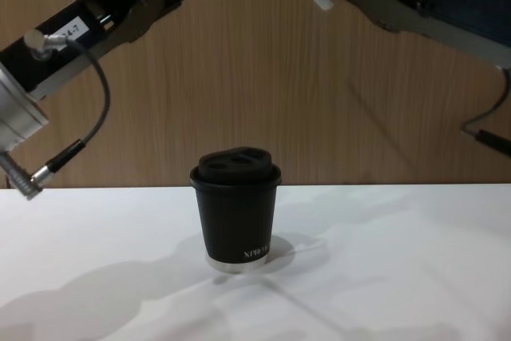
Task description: Pick up the straw with one hand, pass it to the other hand, and insert it into the cup.
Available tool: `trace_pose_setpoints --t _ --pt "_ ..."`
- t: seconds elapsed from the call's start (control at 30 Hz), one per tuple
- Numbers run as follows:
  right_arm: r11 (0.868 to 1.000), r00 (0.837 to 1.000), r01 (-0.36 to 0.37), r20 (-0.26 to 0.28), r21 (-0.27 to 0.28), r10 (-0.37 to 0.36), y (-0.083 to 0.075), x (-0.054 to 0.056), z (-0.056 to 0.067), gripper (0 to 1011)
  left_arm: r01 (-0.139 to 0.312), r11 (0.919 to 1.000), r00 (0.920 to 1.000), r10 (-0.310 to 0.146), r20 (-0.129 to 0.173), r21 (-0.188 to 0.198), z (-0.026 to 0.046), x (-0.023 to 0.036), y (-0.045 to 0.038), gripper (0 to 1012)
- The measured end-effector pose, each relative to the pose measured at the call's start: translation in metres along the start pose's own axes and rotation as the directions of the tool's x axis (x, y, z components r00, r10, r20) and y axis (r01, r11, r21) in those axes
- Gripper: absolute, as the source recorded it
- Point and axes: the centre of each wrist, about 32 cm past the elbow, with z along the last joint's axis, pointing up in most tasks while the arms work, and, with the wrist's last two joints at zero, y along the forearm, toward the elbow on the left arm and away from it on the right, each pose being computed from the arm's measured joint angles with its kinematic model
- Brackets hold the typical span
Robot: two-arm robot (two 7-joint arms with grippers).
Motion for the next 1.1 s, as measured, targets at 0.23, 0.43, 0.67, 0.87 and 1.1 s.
trace_pose_setpoints --t 0.23,0.43,0.67,0.87,1.1 --pt "1.0 1.0 0.0 0.0 0.0 0.0 0.0 0.0 0.0 1 0.018 0.9998 0.9998 -0.018 0.005 -0.012 0.0 0.0034 -0.0065 1003" --pt "1.0 1.0 0.0 0.0 0.0 0.0 0.0 0.0 0.0 1 0.03 0.9993 0.9995 -0.029 0.007 -0.022 0.0003 0.0056 -0.0106 1003" --pt "1.0 1.0 0.0 0.0 0.0 0.0 0.0 0.0 0.0 1 0.046 0.9984 0.999 -0.045 0.006 -0.033 0.0002 0.0084 -0.0166 1003" --pt "1.0 1.0 0.0 0.0 0.0 0.0 0.0 0.0 0.0 1 0.057 0.9976 0.9984 -0.057 0.003 -0.04 -0.0002 0.0106 -0.021 1003" --pt "1.0 1.0 0.0 0.0 0.0 0.0 0.0 0.0 0.0 1 0.071 0.9962 0.9975 -0.071 -0.001 -0.051 -0.0003 0.0134 -0.0262 1003"
